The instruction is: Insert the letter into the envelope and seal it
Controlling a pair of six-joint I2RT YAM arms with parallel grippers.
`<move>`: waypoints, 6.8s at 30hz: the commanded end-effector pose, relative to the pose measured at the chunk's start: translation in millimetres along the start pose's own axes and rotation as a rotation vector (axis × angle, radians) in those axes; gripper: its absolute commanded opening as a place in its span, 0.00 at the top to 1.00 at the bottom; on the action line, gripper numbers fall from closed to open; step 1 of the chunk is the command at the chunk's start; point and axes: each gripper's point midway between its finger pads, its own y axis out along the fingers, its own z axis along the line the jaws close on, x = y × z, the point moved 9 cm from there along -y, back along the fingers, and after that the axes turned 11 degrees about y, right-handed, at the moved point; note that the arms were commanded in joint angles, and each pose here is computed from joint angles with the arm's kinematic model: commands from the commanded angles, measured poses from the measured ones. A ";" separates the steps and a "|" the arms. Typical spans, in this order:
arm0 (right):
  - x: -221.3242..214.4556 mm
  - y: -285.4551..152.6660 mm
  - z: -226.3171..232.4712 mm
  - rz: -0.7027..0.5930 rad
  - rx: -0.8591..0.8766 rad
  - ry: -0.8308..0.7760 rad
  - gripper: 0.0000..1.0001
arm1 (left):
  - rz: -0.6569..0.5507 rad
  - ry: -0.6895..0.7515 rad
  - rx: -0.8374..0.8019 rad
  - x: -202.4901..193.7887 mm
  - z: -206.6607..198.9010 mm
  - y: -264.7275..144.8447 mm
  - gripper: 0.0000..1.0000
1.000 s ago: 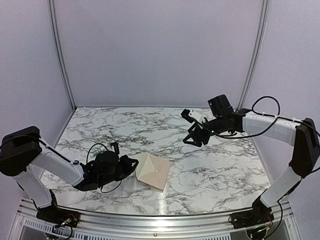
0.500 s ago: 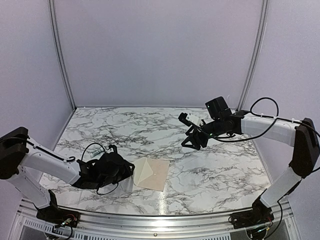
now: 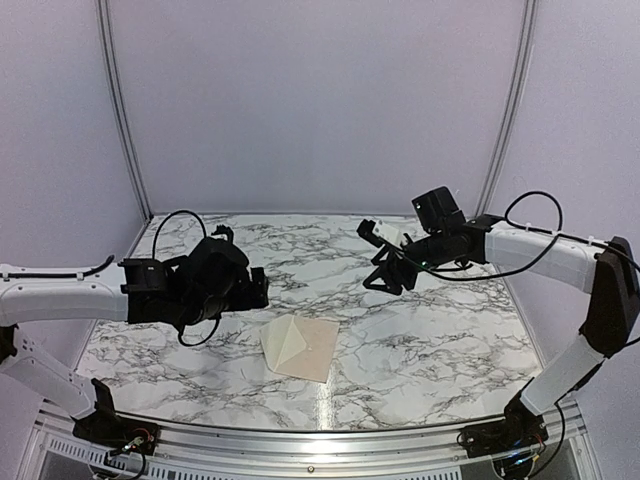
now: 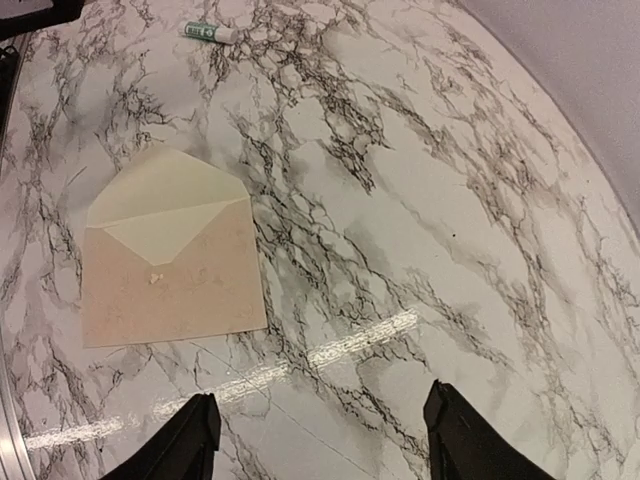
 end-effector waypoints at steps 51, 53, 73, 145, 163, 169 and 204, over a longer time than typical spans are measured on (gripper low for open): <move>2.3 -30.4 -1.8 -0.091 0.223 0.037 0.20 | 0.939 0.653 -0.081 -20.0 185.2 143.0 0.53; 1.9 -30.6 -1.2 -0.091 0.225 0.036 0.21 | 0.939 0.648 -0.083 -19.4 184.5 144.0 0.57; 7.9 -39.3 1.5 -0.111 0.221 0.019 0.25 | 0.808 0.687 -0.278 -2.2 102.7 115.9 0.94; 35.7 5.7 112.4 0.136 0.753 -0.065 0.91 | 0.218 0.629 -1.080 -33.2 -92.1 -16.7 0.99; 36.3 4.8 114.5 0.130 0.787 -0.055 0.71 | 0.246 0.639 -1.072 -33.1 -93.9 -14.7 1.00; 34.0 6.8 115.7 0.133 0.791 -0.050 0.70 | 0.247 0.638 -1.074 -31.8 -95.8 -13.9 1.00; 69.9 -34.8 75.8 0.106 0.696 -0.209 1.00 | 0.407 0.686 -1.062 -61.4 -89.9 2.3 1.00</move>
